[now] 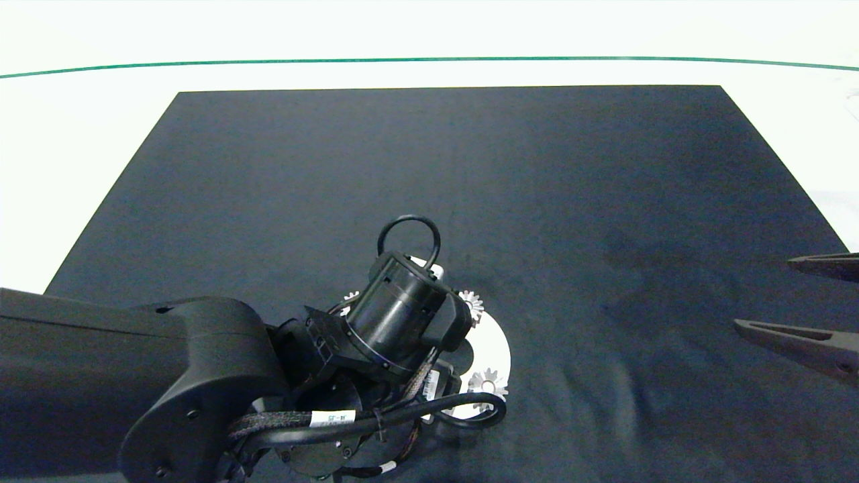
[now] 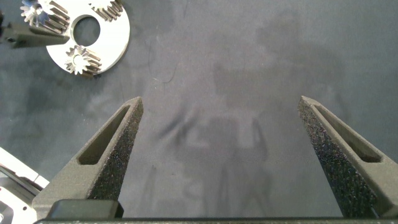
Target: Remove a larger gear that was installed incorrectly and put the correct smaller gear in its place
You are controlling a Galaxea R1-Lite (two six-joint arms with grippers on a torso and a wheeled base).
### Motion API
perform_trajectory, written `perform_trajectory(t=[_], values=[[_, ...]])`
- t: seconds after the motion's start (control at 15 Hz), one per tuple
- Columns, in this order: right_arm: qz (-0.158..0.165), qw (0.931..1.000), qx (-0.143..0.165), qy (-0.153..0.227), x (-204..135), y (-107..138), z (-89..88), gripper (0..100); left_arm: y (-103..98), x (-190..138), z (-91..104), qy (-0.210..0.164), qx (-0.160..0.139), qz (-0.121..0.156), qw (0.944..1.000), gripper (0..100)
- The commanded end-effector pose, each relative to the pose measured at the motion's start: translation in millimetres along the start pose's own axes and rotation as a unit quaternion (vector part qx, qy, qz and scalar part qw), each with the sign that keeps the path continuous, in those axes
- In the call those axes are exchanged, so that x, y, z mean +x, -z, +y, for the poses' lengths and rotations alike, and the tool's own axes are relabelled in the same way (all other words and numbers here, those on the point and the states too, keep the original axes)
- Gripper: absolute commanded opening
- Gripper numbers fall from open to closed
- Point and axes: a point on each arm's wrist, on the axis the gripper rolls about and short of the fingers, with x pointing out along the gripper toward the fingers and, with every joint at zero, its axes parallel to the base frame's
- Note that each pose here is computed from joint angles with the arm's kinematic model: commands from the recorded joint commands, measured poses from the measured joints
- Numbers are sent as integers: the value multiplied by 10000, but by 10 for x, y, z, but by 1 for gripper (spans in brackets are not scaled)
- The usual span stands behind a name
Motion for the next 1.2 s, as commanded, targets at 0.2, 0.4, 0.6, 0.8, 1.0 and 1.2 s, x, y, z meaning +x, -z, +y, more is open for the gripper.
perform_trajectory(t=[0.2,0.4,0.6,0.8,1.0,1.2], values=[[35,10000,1,-21,19,3,-2,100,35,103,-15,-280,55,59,9996,100],[35,10000,1,-21,19,3,-2,100,45,103,0,-302,137,74,9994,96],[50,10000,4,-25,26,7,-2,100,45,95,3,-270,141,76,9995,90],[40,10000,-4,-37,30,9,2,100,44,90,5,-270,141,76,9995,84],[34,10000,-17,-64,41,4,8,100,48,87,8,-272,152,83,9995,78],[45,9999,-23,-89,51,11,14,100,49,87,8,-274,156,89,9995,72]])
